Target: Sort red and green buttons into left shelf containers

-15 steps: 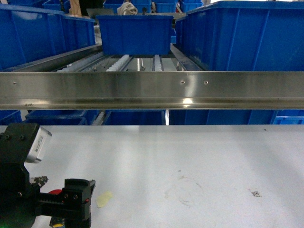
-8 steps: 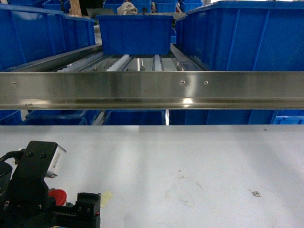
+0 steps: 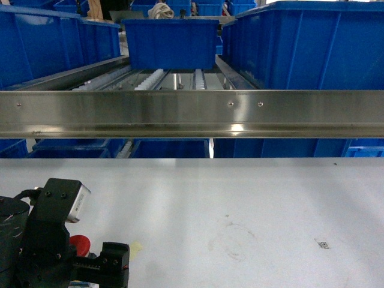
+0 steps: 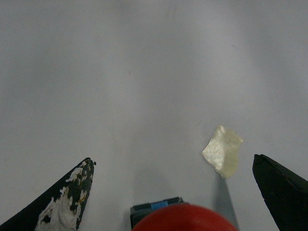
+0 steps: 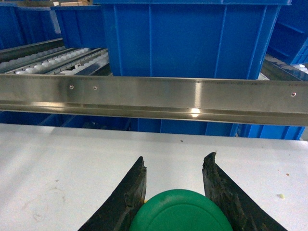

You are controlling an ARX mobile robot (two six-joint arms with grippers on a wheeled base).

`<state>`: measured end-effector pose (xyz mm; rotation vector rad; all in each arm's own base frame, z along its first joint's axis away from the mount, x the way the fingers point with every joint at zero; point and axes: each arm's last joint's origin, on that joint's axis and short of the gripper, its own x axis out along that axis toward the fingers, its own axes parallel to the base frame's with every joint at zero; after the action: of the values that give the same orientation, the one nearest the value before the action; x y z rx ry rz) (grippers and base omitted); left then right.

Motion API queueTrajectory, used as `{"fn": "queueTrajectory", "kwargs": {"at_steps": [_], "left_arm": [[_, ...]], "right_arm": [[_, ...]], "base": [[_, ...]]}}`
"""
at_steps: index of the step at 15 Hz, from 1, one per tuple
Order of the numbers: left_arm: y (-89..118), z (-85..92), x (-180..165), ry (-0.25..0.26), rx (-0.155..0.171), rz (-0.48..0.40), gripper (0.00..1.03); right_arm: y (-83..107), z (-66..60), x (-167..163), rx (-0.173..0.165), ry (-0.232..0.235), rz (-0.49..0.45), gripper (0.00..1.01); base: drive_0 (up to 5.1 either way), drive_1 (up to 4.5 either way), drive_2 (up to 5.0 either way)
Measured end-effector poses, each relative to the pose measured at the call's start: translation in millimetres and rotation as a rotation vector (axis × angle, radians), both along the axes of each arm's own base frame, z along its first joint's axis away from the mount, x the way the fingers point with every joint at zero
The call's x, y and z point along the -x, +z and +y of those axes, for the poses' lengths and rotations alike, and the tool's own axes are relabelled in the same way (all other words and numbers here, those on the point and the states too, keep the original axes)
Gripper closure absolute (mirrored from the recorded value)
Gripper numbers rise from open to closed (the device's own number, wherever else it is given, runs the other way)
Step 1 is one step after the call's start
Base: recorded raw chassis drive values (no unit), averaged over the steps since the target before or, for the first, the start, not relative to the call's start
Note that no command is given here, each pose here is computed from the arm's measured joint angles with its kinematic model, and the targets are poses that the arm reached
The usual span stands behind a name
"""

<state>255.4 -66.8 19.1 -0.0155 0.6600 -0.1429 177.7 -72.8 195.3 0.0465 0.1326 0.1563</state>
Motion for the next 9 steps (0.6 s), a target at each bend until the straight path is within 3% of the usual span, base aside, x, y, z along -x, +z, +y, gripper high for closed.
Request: {"fn": "queueTrajectory", "kwargs": {"at_steps": [3,5,8,9], "left_arm": [[-0.3,0.0,0.0,-0.002,-0.003,0.0,0.05],[-0.3,0.0,0.0,-0.004,-0.004,0.0,0.38],[-0.3,0.0,0.0,-0.003,-0.004,0.0,0.69],[-0.3,0.0,0.0,-0.003,-0.004,0.0,0.74]], "right_arm": [[0.0,0.0,0.0,0.0,0.0,0.0,0.7],[0.0,0.0,0.0,0.0,0.0,0.0,0.7],[0.0,0.0,0.0,0.0,0.0,0.0,0.7],[0.0,0.0,0.0,0.0,0.0,0.0,0.7]], "base": [[0.0,0.0,0.0],[0.0,0.0,0.0],[0.0,0.0,0.0],[0.0,0.0,0.0]]}}
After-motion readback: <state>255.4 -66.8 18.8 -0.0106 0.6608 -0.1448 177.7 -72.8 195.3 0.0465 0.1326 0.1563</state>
